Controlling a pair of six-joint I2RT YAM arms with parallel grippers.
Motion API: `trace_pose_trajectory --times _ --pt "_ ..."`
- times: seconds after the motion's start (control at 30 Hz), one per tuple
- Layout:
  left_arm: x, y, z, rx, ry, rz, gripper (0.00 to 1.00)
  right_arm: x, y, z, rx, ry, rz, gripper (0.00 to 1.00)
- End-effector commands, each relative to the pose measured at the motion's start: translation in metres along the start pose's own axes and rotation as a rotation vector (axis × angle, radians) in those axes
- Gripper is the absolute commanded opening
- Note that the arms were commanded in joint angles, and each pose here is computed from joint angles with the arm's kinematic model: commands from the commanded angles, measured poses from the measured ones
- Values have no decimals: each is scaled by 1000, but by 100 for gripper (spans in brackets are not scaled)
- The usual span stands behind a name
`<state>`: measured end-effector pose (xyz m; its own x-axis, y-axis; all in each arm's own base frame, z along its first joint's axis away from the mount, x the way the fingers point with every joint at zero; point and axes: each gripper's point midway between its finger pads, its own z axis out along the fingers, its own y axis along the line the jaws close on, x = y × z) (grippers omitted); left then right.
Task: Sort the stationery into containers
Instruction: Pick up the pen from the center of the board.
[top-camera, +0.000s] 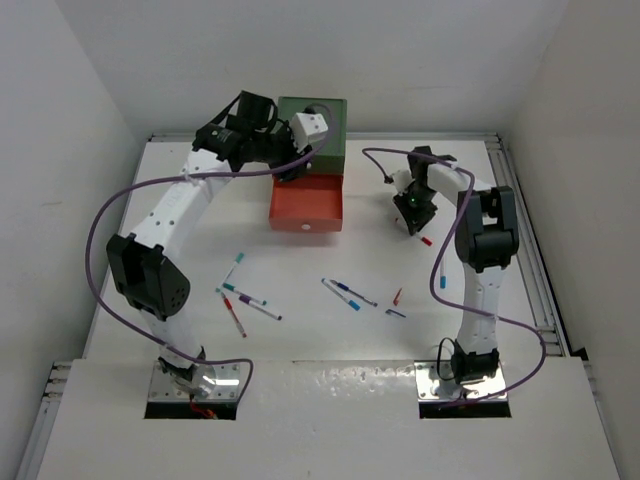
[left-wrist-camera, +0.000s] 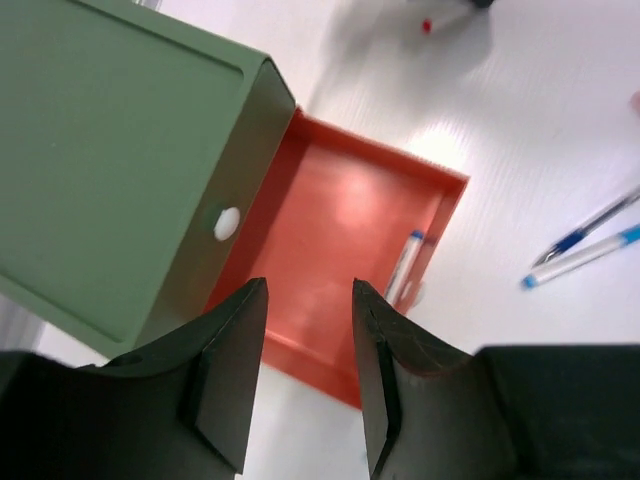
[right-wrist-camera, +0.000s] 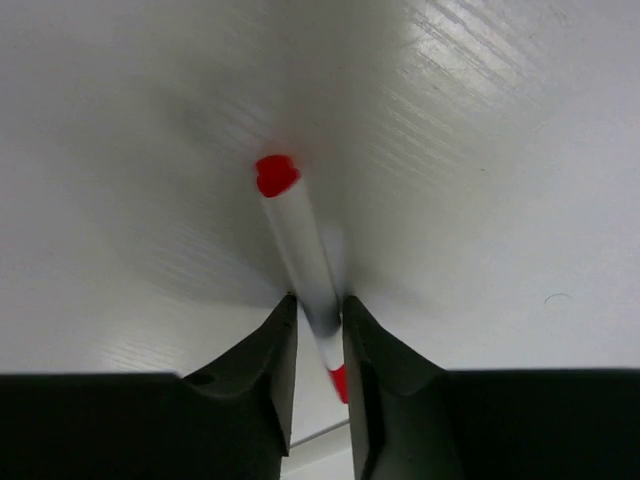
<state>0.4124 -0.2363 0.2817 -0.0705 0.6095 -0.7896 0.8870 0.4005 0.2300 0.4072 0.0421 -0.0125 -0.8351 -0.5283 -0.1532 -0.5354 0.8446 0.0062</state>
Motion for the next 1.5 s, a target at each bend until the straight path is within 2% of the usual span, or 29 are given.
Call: trace_pose_trajectory --times 0.0,0.07,0.1,0.13,0.17,0.2,0.23,0.3,0.33,0.4,0.43,0.5,0.53,0.57,0.7,0.73,0.8,0.93,1.47 --pt "-37 -9 -26 17 -181 -148 47 7 3 4 -5 40 -17 23" --pt "-47 -20 -37 35 -246 -201 55 10 8 6 -17 45 -20 13" --pt "-42 -28 -29 63 -272 -266 58 15 12 8 -27 57 -15 9" --pt "-50 -36 -40 68 -313 -277 70 14 13 5 -30 42 2 1" --pt "-58 -40 -41 78 -356 -308 71 15 15 3 -39 33 14 0" --pt "-58 -46 -42 90 -372 -329 71 18 20 1 -56 28 28 0" --pt "-47 -60 -35 128 -359 -389 72 8 27 -16 -84 -36 57 0" --pt "-58 -71 -42 151 -412 -427 72 3 34 -36 -122 -103 130 0" --pt "-53 -83 -39 176 -406 -449 72 -10 41 -64 -175 -208 155 0" --pt "-55 -94 -35 200 -405 -475 71 -14 54 -89 -235 -282 224 0" --pt "-57 -105 -31 229 -403 -484 71 -24 68 -118 -305 -374 213 0" --pt "-59 -115 -26 253 -405 -518 71 -28 87 -142 -395 -456 210 0" --pt "-58 -117 -21 267 -404 -569 71 -30 96 -168 -424 -536 187 0" --pt "-57 -116 -19 269 -401 -599 71 -25 115 -175 -512 -557 209 0" --pt "-64 -103 -12 304 -429 -738 69 -24 155 -218 -627 -745 130 0" --pt "-78 -98 -15 329 -479 -757 69 -18 165 -217 -650 -754 127 0" --pt "-104 -94 -18 371 -526 -758 68 -21 186 -244 -698 -835 73 0" --pt "-136 -100 -21 438 -578 -706 68 -26 214 -275 -788 -869 54 0" --pt "-127 -124 -12 503 -544 -732 68 -42 231 -310 -854 -944 31 0"
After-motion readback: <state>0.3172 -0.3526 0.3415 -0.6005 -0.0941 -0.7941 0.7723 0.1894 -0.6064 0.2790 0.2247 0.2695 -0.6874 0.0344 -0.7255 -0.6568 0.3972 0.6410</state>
